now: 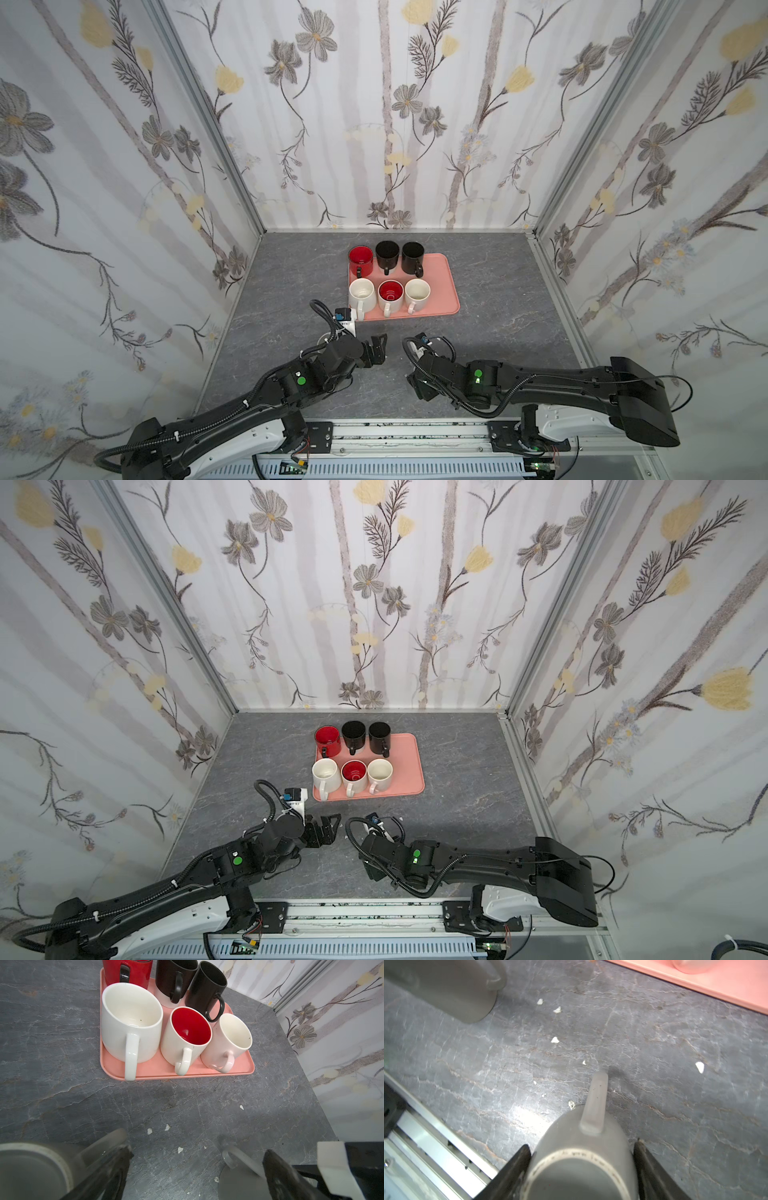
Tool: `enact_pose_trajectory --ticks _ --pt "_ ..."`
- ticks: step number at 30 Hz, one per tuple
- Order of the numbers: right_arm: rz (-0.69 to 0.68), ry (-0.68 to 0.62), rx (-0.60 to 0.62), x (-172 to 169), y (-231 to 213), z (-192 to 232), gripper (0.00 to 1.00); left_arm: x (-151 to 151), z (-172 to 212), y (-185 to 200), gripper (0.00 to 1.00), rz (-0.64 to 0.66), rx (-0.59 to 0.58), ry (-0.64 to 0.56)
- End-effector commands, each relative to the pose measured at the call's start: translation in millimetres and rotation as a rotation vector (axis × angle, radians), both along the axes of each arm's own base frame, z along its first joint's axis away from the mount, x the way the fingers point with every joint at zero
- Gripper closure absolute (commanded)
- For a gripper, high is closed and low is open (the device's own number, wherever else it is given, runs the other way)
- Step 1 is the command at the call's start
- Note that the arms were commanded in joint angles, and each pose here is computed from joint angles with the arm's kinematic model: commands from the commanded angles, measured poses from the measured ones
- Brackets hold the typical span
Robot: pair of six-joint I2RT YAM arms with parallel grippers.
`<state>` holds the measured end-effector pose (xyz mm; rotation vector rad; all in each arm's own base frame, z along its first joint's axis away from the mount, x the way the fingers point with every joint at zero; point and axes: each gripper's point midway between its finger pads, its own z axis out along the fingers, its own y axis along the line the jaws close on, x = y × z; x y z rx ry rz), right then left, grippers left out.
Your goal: Turn the mug right side up
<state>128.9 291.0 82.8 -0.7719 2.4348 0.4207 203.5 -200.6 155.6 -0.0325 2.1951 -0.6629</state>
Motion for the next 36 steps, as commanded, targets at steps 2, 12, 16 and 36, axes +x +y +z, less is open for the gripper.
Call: enact_pose_trajectory --ticks 2,12,16,36 --pt "0.354 -0.077 -0.077 -16.6 16.3 -0.3 0.36 0.3 -2.1 1.6 0.0 0.002 0.012 0.001" --pt "0.591 -0.224 -0.108 5.8 39.2 16.5 0.35 1.4 -2.4 3.8 0.0 0.003 0.023 -0.001" --pt "0.639 -0.141 -0.175 -0.8 34.3 -4.2 0.29 0.8 -4.0 2.3 0.0 -0.008 0.019 -0.004" --pt "0.049 -0.292 0.065 27.6 -4.8 15.6 0.0 -0.7 0.4 -24.6 0.0 -0.101 -0.022 0.013"
